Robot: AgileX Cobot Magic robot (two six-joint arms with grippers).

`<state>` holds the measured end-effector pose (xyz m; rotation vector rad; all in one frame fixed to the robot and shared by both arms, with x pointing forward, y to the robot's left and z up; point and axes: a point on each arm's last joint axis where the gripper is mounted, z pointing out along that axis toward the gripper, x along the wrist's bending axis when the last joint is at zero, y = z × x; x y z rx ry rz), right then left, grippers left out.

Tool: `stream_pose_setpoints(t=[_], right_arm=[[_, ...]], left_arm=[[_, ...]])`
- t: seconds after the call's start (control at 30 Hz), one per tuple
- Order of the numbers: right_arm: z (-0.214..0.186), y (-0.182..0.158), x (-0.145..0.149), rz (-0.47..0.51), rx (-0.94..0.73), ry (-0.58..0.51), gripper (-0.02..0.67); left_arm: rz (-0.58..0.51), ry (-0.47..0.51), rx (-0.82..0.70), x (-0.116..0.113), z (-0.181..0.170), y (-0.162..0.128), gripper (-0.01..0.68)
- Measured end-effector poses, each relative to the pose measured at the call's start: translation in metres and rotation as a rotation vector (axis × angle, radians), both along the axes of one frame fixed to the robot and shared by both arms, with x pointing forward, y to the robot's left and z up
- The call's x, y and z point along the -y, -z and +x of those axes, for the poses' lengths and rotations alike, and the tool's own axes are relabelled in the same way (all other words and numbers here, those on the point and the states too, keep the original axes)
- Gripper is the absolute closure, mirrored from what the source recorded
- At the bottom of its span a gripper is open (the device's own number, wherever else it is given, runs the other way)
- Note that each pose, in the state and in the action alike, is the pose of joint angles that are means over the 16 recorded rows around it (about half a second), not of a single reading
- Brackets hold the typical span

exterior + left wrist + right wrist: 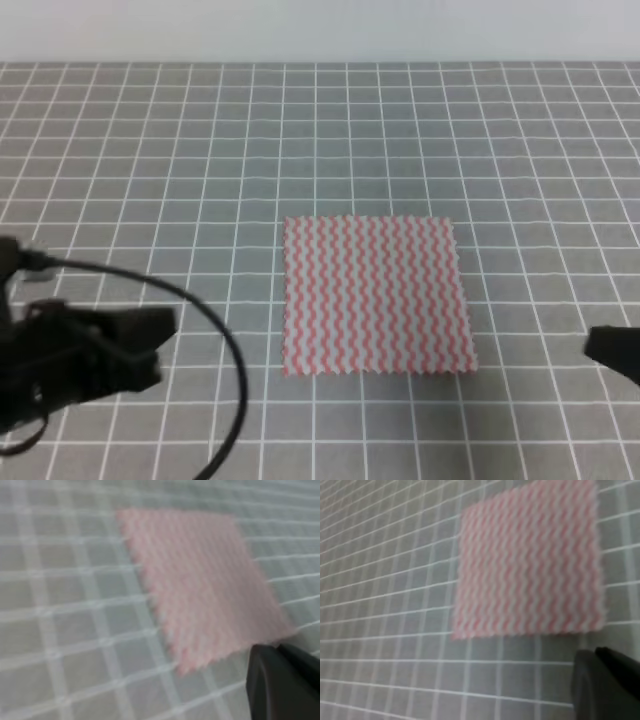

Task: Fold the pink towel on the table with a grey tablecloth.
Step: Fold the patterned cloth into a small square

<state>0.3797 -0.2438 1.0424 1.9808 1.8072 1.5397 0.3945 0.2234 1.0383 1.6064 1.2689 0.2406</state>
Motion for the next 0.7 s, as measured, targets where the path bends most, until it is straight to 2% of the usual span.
stream_pose_setpoints(t=[0.27,0.47,0.7], right_arm=[[0.018,0.018,-0.036,0.025,-0.074,-0.129,0.665],[0.024,0.029,-0.062,-0.045,-0.083,-0.189,0.665],[0.041,0.037,-0.077,-0.127,-0.089,-0.222,0.644]], left_arm=[[-0.007,0.105,0.008,0.028,0.019,0.008,0.675],[0.010,0.144,0.013,0.038,0.022,0.011,0.675],[0.015,0.157,0.021,0.039,0.022,0.011,0.675]])
